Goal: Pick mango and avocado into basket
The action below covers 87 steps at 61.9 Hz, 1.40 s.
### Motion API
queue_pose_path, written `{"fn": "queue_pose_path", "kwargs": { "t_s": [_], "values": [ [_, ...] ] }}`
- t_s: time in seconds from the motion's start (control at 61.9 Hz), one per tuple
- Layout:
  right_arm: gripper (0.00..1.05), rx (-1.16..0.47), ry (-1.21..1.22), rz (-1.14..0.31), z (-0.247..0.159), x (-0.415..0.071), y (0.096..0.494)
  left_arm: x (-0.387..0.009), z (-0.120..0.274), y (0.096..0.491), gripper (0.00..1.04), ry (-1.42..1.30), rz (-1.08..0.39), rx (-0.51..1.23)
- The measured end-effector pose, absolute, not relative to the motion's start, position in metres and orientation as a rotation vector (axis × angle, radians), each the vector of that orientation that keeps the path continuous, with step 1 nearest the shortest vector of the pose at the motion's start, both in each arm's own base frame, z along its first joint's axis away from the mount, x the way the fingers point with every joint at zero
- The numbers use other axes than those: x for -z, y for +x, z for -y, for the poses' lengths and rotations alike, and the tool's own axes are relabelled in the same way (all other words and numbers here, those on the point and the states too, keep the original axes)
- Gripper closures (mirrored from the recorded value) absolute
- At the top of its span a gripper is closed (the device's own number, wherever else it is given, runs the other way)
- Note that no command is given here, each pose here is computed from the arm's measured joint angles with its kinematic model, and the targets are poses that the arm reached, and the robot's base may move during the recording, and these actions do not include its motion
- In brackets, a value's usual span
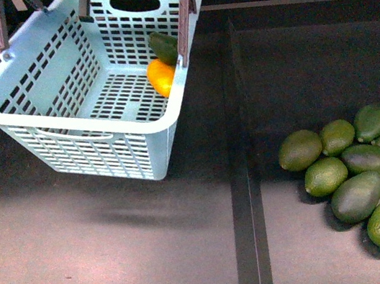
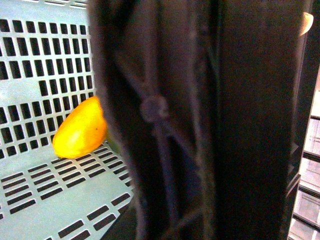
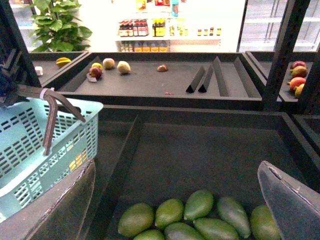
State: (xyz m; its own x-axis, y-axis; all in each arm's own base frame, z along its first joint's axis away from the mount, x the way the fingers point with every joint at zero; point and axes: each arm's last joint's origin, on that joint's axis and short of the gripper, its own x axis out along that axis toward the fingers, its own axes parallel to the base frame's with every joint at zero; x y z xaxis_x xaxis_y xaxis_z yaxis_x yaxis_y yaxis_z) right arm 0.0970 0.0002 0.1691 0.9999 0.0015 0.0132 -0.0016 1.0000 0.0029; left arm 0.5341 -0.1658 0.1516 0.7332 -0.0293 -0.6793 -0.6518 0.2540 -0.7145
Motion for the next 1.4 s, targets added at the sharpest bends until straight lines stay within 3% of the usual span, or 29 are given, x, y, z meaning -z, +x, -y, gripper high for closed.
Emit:
{"fn": "queue_pose_path", "kwargs": {
  "t_s": [0.323, 0.484, 0.549, 0.614, 0.678, 0.823, 0.904, 0.969, 1.017, 1.082, 1.195, 1.405],
  "values": [
    [0.09, -0.002, 0.003, 0.013, 0.0, -0.169, 0.097, -0.138, 0.146, 0.504, 0.89, -1.271, -0.656, -0.486],
    [0.09, -0.002, 0.003, 0.014, 0.0, -0.169, 0.097, -0.152, 0.137, 0.488, 0.57, -1.268, -0.571, -0.531],
    [0.09, -0.002, 0.003, 0.014, 0.0, -0.169, 0.097, -0.164, 0.131, 0.474, 0.38, -1.294, -0.536, -0.559],
    [0.09, -0.002, 0.003, 0.014, 0.0, -0.169, 0.097, -0.172, 0.125, 0.452, 0.18, -1.308, -0.496, -0.647],
    [0.09, -0.002, 0.003, 0.014, 0.0, -0.169, 0.097, -0.177, 0.121, 0.428, 0.07, -1.284, -0.493, -0.746],
    [0.09, -0.002, 0.003, 0.014, 0.0, -0.169, 0.097, -0.19, 0.124, 0.409, 0.1, -1.282, -0.506, -0.721],
    [0.09, -0.002, 0.003, 0.014, 0.0, -0.169, 0.097, -0.171, 0.112, 0.394, 0.28, -1.076, -0.444, -0.305],
    [0.09, 0.0, 0.003, 0.014, 0.0, -0.169, 0.097, -0.162, 0.091, 0.364, 0.44, -0.673, -0.236, -0.065],
    [0.09, 0.0, 0.003, 0.014, 0.0, -0.169, 0.097, -0.173, 0.074, 0.34, 0.56, -0.412, -0.071, -0.005],
    [0.09, 0.0, 0.003, 0.014, 0.0, -0.169, 0.097, -0.186, 0.056, 0.313, 0.72, -0.206, 0.031, -0.005],
    [0.09, 0.0, 0.003, 0.014, 0.0, -0.169, 0.097, -0.172, 0.04, 0.271, 1.03, -0.05, -0.012, 0.01],
    [0.09, 0.0, 0.003, 0.014, 0.0, -0.169, 0.097, -0.162, 0.019, 0.218, 1.03, -0.018, -0.009, 0.001]
  ]
}}
